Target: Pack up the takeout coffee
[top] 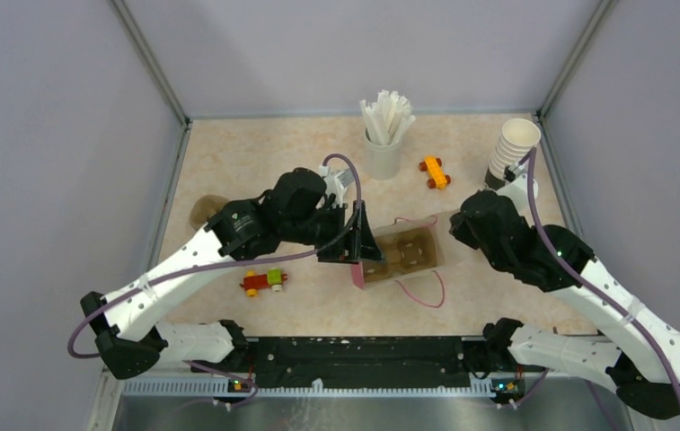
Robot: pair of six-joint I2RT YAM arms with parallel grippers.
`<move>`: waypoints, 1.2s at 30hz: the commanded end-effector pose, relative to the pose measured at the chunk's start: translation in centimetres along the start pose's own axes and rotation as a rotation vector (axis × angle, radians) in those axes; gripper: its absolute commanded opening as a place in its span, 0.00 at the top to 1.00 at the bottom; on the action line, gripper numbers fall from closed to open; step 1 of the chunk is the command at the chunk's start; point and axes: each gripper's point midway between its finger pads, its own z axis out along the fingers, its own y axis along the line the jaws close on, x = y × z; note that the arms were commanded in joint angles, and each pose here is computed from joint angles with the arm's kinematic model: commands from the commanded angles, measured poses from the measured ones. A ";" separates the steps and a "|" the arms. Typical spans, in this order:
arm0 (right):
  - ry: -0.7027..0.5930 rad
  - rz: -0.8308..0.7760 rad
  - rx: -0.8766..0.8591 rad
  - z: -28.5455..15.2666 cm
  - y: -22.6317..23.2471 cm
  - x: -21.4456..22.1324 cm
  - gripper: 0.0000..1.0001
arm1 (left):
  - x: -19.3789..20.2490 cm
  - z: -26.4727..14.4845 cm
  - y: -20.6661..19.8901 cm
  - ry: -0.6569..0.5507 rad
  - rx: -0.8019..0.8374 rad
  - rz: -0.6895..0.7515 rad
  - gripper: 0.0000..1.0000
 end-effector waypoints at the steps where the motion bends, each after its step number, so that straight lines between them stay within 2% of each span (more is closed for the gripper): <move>1: -0.028 0.026 -0.036 -0.3 0.5 -0.8 1.00 | -1.5 0.4 1.7 -0.067 -0.131 -0.052 0.23; 6: -0.028 0.036 -0.061 -0.3 0.6 -0.7 1.00 | -1.8 1.6 3.6 -0.081 -0.196 -0.016 0.33; 11: -0.024 0.032 -0.113 -0.5 1.1 -0.5 1.00 | -4.7 1.2 4.1 -0.169 -0.280 0.109 0.31; 15: -0.019 0.024 -0.109 -0.4 0.9 -0.3 1.00 | -5.7 1.8 4.6 -0.167 -0.326 0.171 0.34; 17: -0.022 0.024 -0.109 -0.5 0.9 -0.4 1.00 | -5.8 1.9 4.6 -0.162 -0.331 0.177 0.46; 19: -0.027 0.020 -0.112 -0.5 0.9 -0.5 1.00 | -6.0 2.1 4.4 -0.166 -0.321 0.188 0.67; 20: -0.033 0.013 -0.117 -0.6 1.0 -0.6 1.00 | -6.3 2.0 4.5 -0.180 -0.328 0.189 0.73; 26: -0.061 -0.064 -0.175 -0.8 2.5 -1.6 1.00 | -7.9 2.2 4.0 -0.220 -0.328 0.291 0.99; 27: -0.069 -0.083 -0.194 -1.0 2.9 -2.0 0.99 | -8.3 2.2 3.6 -0.228 -0.315 0.321 1.00; 33: -0.111 -0.169 -0.198 -2.1 3.6 -4.3 0.81 | -10.9 1.6 2.3 -0.309 -0.266 0.478 1.00; 34: -0.103 -0.177 -0.201 -2.4 3.6 -4.4 0.77 | -11.2 1.3 2.4 -0.318 -0.269 0.481 1.00; 36: -0.072 -0.179 -0.232 -3.2 3.9 -4.3 0.59 | -11.6 0.8 2.8 -0.327 -0.280 0.471 1.00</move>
